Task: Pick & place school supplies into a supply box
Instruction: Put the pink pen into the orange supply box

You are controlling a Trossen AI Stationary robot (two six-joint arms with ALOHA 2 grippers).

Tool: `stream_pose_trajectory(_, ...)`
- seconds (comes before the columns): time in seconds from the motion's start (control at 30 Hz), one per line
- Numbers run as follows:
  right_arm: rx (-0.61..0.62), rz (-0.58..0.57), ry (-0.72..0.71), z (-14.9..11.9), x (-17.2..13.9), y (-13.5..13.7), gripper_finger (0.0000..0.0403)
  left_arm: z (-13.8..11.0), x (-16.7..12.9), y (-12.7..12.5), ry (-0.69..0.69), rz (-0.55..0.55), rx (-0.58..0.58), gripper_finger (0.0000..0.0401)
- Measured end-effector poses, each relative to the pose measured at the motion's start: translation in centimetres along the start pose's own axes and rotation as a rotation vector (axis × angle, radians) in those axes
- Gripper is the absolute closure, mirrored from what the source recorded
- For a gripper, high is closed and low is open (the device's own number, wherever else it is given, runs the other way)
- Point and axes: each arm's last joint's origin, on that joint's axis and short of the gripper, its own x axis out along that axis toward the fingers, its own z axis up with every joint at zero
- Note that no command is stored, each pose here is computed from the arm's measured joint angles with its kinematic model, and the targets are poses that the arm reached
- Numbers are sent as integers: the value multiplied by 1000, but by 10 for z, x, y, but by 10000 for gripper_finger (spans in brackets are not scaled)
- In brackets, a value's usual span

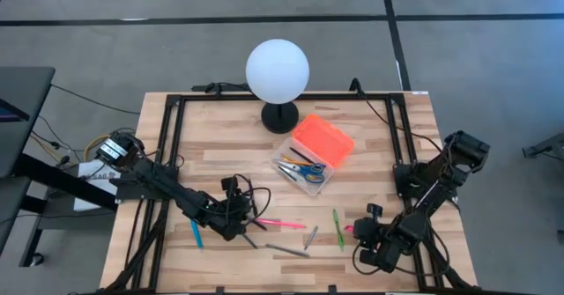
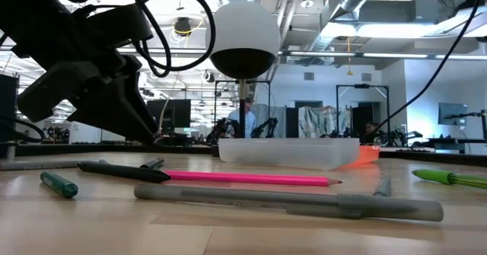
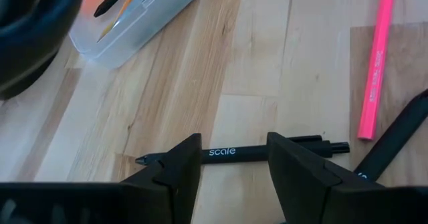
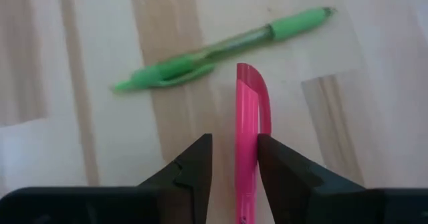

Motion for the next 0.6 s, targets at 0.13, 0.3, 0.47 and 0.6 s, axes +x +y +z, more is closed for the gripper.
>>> stream_pose_trajectory(0.13, 22, -38, 37, -1, -2, -3, 290, 0, 0, 0, 0, 0, 3, 237)
stream_pose_trajectory(0.3, 43, -52, 85, -3, -2, -6, 290, 0, 0, 0, 0, 0, 4, 237)
stream_pose_trajectory(0.47, 6, -55, 64, -3, -2, -5, 290, 0, 0, 0, 0, 0, 4, 237)
stream_pose_trajectory(0.6, -54, -75, 12, 0, -2, -6, 295, 0, 0, 0, 0, 0, 4, 237)
